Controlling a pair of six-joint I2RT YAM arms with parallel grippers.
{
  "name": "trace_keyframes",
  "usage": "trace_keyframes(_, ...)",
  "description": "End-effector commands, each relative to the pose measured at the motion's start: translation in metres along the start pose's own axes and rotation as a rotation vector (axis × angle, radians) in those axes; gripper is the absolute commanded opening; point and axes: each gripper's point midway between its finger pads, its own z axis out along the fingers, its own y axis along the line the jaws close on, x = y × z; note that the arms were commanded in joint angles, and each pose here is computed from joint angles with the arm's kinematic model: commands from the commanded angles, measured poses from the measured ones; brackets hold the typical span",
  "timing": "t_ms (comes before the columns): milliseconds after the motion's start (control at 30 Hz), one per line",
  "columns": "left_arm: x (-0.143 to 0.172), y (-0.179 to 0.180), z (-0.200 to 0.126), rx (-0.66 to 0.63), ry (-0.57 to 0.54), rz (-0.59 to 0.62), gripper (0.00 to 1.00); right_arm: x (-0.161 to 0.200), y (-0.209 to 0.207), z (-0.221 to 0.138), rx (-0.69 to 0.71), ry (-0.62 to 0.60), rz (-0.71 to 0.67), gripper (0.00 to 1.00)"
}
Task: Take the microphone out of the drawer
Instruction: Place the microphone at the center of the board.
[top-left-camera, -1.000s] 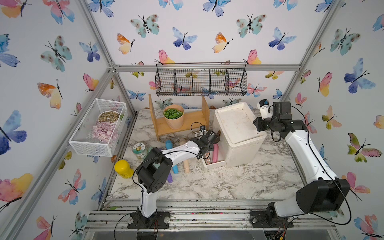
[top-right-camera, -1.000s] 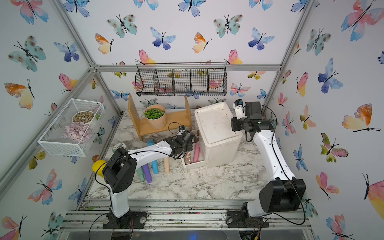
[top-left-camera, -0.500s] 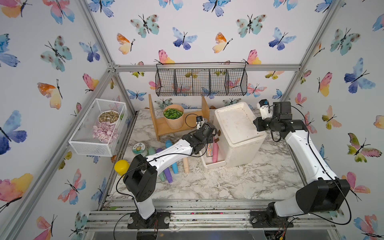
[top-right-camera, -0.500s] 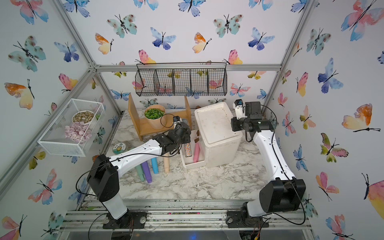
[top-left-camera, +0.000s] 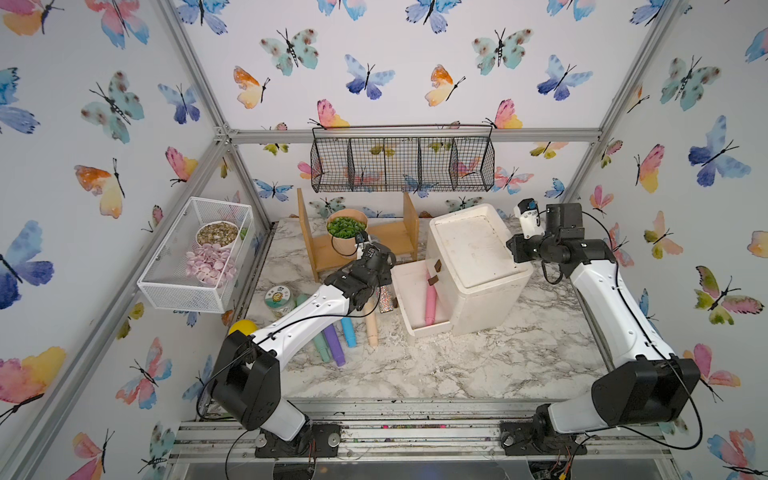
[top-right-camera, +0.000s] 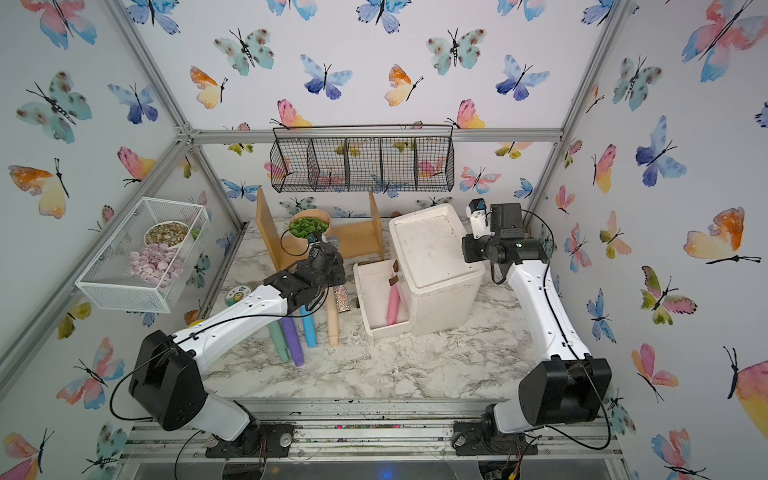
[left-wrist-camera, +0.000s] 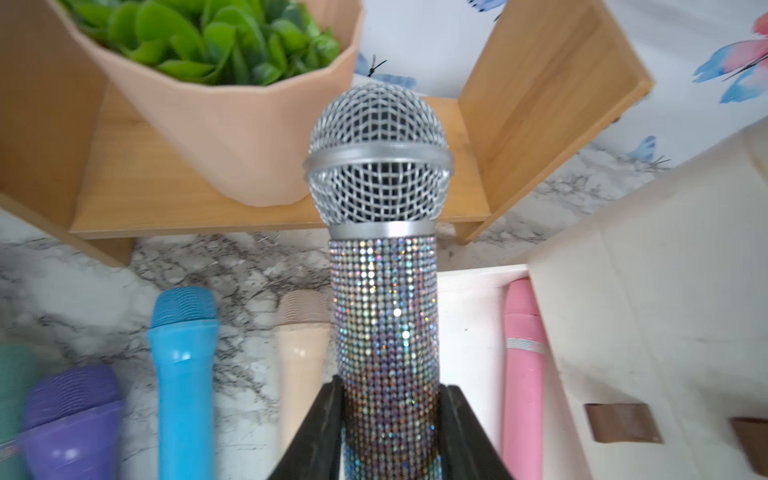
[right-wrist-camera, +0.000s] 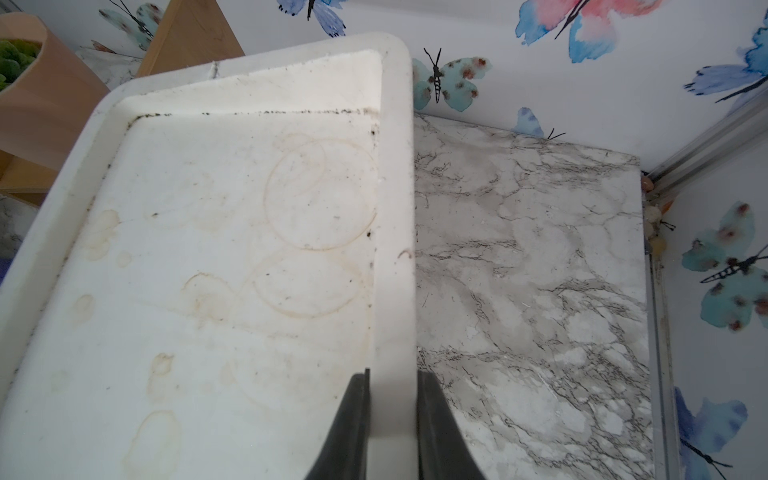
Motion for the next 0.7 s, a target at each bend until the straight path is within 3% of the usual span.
trace_keyframes(0,0.003,0.023,-0.006,0.017,0.033,0.013,0.29,-0.013,0.011,-0.009,-0.050,-0.054,0.021,0.05)
trace_keyframes(133,0.016,0.061,0.002,-0.031,0.079,0.010,0.28,-0.013,0.010,-0.008,-0.050,-0.053,0.021,0.05)
trace_keyframes(333,0.038,0.089,0.015,-0.060,0.132,0.016,0.28,-0.011,0.011,-0.008,-0.050,-0.048,0.023,0.05)
trace_keyframes(667,0.062,0.092,0.038,-0.060,0.207,0.006,0.28,-0.011,0.010,-0.008,-0.050,-0.046,0.023,0.05)
